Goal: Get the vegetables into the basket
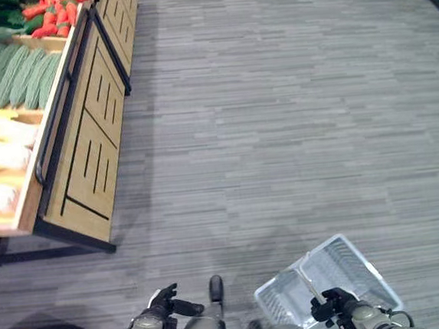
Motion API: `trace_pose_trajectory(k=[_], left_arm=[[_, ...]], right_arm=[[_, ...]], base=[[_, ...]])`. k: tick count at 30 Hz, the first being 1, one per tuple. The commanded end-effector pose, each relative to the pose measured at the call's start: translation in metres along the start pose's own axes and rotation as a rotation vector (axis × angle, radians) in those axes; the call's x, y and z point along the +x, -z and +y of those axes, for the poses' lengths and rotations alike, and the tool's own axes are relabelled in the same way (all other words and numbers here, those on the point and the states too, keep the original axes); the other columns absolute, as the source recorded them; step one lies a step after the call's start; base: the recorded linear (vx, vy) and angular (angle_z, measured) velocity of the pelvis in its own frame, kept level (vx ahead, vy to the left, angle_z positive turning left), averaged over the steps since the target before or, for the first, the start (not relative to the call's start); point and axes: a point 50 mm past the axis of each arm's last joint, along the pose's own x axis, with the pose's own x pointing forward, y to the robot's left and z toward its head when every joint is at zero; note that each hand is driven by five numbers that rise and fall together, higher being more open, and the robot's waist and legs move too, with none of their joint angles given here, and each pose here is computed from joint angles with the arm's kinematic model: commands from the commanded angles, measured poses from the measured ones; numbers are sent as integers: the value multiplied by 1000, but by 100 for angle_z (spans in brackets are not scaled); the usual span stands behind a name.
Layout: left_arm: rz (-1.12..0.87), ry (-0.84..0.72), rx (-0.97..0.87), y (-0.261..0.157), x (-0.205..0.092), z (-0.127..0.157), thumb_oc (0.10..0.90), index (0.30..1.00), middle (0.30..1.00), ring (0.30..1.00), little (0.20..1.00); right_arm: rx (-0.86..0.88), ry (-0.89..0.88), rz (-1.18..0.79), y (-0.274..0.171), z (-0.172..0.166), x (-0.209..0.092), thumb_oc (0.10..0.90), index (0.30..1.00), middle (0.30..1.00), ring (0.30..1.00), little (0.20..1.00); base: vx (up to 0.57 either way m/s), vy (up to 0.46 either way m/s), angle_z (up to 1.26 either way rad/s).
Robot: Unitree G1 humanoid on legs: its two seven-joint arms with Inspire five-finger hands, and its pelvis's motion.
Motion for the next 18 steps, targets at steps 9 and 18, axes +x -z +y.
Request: trace_pose_trajectory(k=[9, 18], left_arm=[[96, -81, 17, 32, -9, 32, 900, 1000, 1000, 1000, 1000], [115, -90, 28, 35, -10, 38, 900, 1000, 1000, 1000, 1000]], right_arm=[[12, -3, 53, 16, -1, -2, 400, 300, 300, 300, 300], [40, 6, 42, 13, -4, -2, 400, 300, 300, 300, 300]], base=[[59, 82, 1], [150, 43, -7]])
